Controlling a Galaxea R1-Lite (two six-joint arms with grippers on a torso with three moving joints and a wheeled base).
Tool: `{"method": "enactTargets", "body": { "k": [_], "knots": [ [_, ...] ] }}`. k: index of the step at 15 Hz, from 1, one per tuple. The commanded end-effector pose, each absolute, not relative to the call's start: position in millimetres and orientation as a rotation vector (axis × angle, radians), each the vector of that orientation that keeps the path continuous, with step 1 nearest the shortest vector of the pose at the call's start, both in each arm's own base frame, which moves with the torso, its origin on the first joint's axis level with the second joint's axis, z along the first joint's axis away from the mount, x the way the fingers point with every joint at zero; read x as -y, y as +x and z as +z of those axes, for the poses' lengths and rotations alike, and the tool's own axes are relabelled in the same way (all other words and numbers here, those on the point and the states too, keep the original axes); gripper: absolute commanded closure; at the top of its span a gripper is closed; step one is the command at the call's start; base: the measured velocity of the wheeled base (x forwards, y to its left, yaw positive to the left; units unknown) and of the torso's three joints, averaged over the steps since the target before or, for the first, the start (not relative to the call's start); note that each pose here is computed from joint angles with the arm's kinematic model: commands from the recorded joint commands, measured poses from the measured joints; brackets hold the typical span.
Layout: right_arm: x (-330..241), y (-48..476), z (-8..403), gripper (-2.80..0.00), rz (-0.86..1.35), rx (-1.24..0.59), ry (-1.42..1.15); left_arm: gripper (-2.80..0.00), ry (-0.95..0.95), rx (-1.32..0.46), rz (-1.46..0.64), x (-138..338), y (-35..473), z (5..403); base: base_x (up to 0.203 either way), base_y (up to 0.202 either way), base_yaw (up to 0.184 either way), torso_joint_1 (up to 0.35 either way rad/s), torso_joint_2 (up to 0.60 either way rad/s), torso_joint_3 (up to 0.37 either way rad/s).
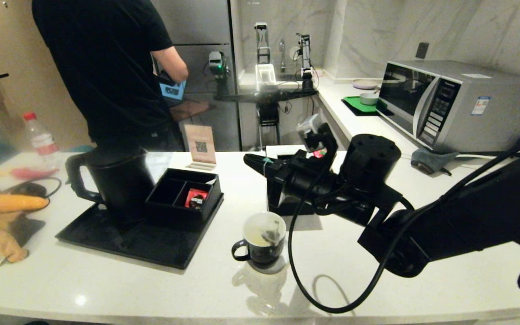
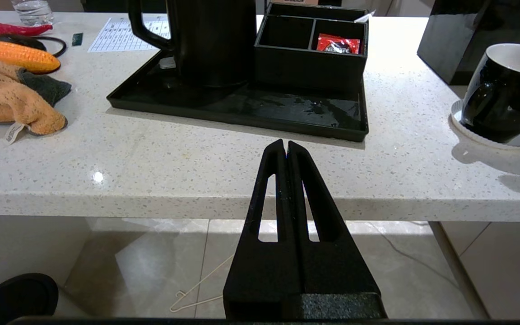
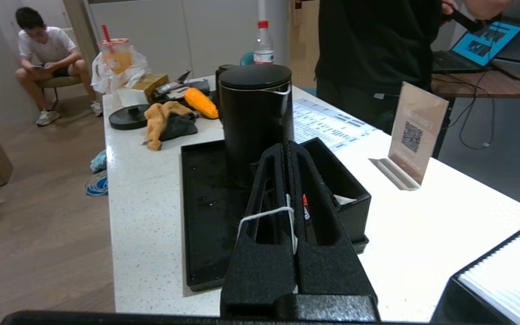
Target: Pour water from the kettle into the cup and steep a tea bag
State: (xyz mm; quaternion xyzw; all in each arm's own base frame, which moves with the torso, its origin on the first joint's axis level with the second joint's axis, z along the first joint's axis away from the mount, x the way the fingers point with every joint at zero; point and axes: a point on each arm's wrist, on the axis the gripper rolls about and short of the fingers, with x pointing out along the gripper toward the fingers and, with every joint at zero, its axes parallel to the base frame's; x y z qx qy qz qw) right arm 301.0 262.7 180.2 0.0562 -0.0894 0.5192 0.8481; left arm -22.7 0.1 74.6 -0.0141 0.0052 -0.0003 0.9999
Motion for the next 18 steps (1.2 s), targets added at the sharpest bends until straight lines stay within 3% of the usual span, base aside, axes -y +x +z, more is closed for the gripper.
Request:
{"method": "enactTargets", "body": {
  "k": [1, 18],
  "knots": [
    [-264.2, 303.4, 174.4, 0.0, 1.096, 0.181, 0.117, 0.0, -0.029, -0.009, 0.0, -0.1, -22.8, 74.5, 0.0, 0.0, 0.0, 0.0, 0.0, 0.0],
    [-272.3, 320.1, 184.0, 0.0, 1.089, 0.188, 0.117, 0.0, -0.029, -0.009, 0.0, -0.1, -22.8, 74.5, 0.0, 0.0, 0.0, 0.0, 0.0, 0.0]
  ]
}}
